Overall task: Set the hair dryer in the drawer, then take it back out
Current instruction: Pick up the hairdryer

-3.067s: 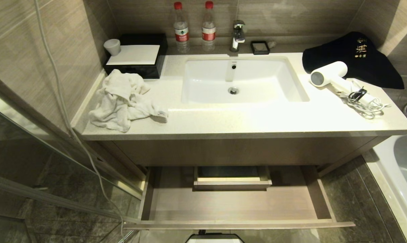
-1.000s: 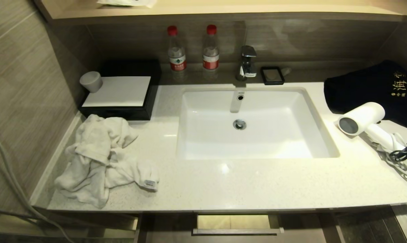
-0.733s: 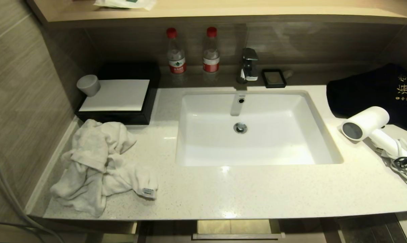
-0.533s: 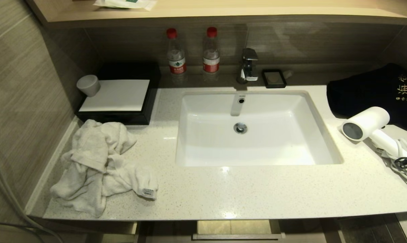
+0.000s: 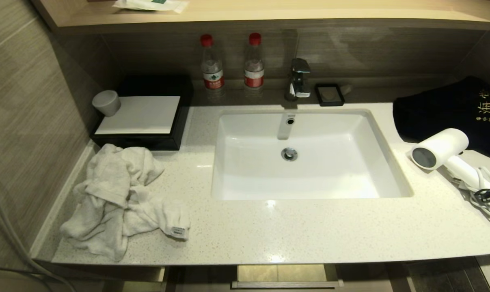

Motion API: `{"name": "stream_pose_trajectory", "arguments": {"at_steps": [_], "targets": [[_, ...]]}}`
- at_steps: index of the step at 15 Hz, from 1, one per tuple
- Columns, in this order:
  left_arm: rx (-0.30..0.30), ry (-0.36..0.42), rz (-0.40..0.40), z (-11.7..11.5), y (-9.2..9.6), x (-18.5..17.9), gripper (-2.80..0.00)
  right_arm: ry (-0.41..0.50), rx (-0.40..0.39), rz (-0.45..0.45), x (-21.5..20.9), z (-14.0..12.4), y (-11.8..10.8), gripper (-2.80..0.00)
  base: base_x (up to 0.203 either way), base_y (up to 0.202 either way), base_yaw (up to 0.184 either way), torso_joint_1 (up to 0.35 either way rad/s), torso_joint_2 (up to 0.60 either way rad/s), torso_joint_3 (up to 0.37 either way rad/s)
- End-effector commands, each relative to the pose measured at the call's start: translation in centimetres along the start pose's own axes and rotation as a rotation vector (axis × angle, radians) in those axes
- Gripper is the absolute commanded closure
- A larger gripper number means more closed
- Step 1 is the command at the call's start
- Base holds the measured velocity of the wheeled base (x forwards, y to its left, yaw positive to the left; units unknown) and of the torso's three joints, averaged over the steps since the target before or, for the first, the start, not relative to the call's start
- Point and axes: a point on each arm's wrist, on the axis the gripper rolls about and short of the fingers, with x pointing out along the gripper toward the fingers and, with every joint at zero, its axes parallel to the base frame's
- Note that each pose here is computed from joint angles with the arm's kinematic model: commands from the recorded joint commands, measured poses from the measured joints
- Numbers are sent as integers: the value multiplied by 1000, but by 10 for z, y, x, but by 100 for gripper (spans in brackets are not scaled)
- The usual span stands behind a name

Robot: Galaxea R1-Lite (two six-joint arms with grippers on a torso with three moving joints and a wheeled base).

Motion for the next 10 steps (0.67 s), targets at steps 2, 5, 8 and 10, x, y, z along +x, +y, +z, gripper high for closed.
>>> {"name": "stream_pose_trajectory", "arguments": {"at_steps": [2,5,8,10], "targets": [[0,3,0,0,0,0,0,317,-17,30,84,64,-4,0,0,0,0,0,0,0],[0,3,0,0,0,0,0,537,-41,24,158,67,-1,0,0,0,0,0,0,0],[0,3,0,0,0,0,0,702,-77,-19,213,53,-26,0,0,0,0,0,0,0],[0,3,0,0,0,0,0,752,-63,34,241,45,-53,0,0,0,0,6,13,6]]}}
